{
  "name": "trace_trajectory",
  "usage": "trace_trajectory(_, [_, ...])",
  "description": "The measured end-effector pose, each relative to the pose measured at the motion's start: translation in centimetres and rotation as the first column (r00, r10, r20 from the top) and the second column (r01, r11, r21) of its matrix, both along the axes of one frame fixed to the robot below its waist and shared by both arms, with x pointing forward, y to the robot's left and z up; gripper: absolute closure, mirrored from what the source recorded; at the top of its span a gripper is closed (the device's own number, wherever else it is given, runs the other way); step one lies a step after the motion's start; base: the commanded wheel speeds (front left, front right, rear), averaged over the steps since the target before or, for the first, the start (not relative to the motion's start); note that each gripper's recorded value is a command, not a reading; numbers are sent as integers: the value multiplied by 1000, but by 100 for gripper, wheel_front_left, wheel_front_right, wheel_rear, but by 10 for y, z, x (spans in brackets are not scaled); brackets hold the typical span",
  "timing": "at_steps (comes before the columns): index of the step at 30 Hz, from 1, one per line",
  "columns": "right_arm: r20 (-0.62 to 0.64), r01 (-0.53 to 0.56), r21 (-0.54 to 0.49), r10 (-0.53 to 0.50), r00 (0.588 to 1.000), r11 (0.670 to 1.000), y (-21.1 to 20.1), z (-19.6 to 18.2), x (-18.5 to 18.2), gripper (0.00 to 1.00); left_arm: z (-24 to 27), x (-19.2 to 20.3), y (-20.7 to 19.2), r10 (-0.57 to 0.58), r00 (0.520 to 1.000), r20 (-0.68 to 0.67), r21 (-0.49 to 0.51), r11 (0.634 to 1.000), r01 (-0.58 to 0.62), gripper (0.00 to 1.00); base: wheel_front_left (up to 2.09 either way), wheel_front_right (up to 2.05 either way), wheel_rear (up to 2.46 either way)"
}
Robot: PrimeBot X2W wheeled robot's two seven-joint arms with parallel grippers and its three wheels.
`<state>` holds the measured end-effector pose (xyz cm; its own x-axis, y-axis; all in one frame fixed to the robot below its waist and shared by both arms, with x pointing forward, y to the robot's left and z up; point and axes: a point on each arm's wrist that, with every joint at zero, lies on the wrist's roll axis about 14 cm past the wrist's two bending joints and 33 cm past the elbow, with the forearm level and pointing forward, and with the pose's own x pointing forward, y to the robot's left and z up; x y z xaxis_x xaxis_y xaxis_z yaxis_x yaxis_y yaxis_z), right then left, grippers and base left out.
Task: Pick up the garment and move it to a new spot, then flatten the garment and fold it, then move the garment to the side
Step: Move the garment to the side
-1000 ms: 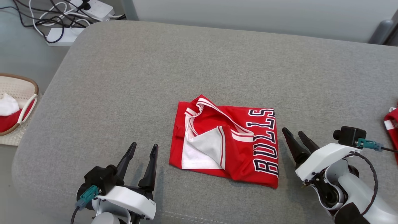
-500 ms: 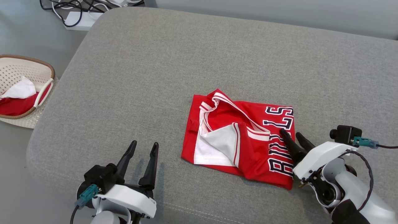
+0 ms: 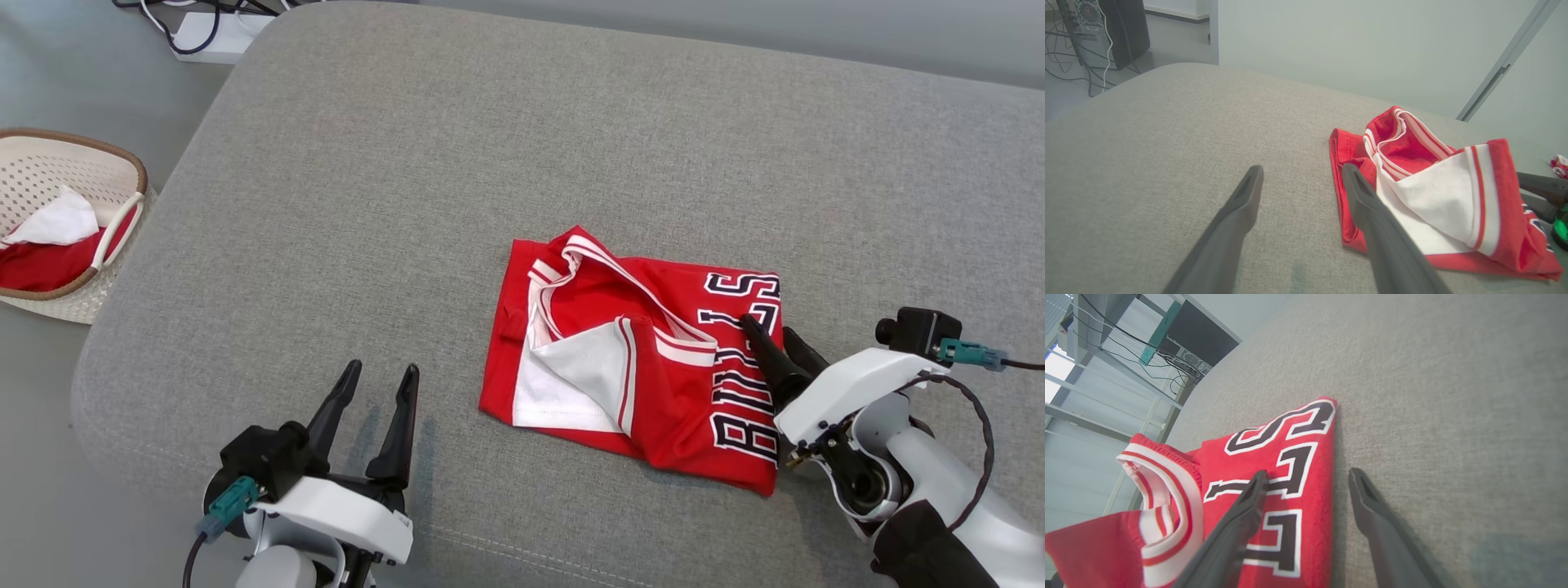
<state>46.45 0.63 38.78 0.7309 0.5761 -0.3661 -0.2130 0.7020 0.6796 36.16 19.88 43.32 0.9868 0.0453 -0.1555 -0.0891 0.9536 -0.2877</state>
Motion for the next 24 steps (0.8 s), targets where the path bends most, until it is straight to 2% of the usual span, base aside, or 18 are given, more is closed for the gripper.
trace_trajectory(1, [-2, -3, 0, 3, 1000, 1000, 1, 0, 0, 53, 1, 1, 0, -1, 1000, 2, 1, 1000, 1, 0, 0, 0, 0])
trace_trajectory(4, [-10, -24, -4, 24, 1000, 1000, 4, -1, 1, 65, 3, 5, 0, -4, 1000, 10, 2, 1000, 4, 0, 0, 0, 0])
trace_trajectory(5, [-13, -33, -7, 33, 999, 999, 5, -1, 1, 73, 2, 5, -1, -5, 1000, 8, 2, 1000, 5, 0, 0, 0, 0])
trace_trajectory(6, [-13, -37, -7, 37, 999, 999, 6, -1, 1, 73, 2, 5, -1, -6, 1000, 7, 2, 1000, 6, 0, 0, 0, 0])
trace_trajectory(8, [-14, -42, -4, 42, 999, 999, 8, -1, 2, 86, 1, 5, -1, -7, 1000, 4, 2, 1000, 6, 0, 0, 0, 0])
trace_trajectory(9, [-12, -47, -4, 47, 999, 999, 9, 1, 3, 100, 1, 5, -1, -6, 1000, 4, 1, 1000, 6, 0, 0, 0, 0])
trace_trajectory(14, [-4, -70, 4, 70, 998, 998, 18, 5, 1, 100, 3, 5, 0, -4, 1000, 10, 2, 1000, 4, 0, 0, 0, 0])
trace_trajectory(24, [62, -24, 15, 23, 998, 1000, 9, 23, -3, 100, 12, 5, -4, -15, 999, 38, -3, 1000, 15, 0, 0, 0, 0])
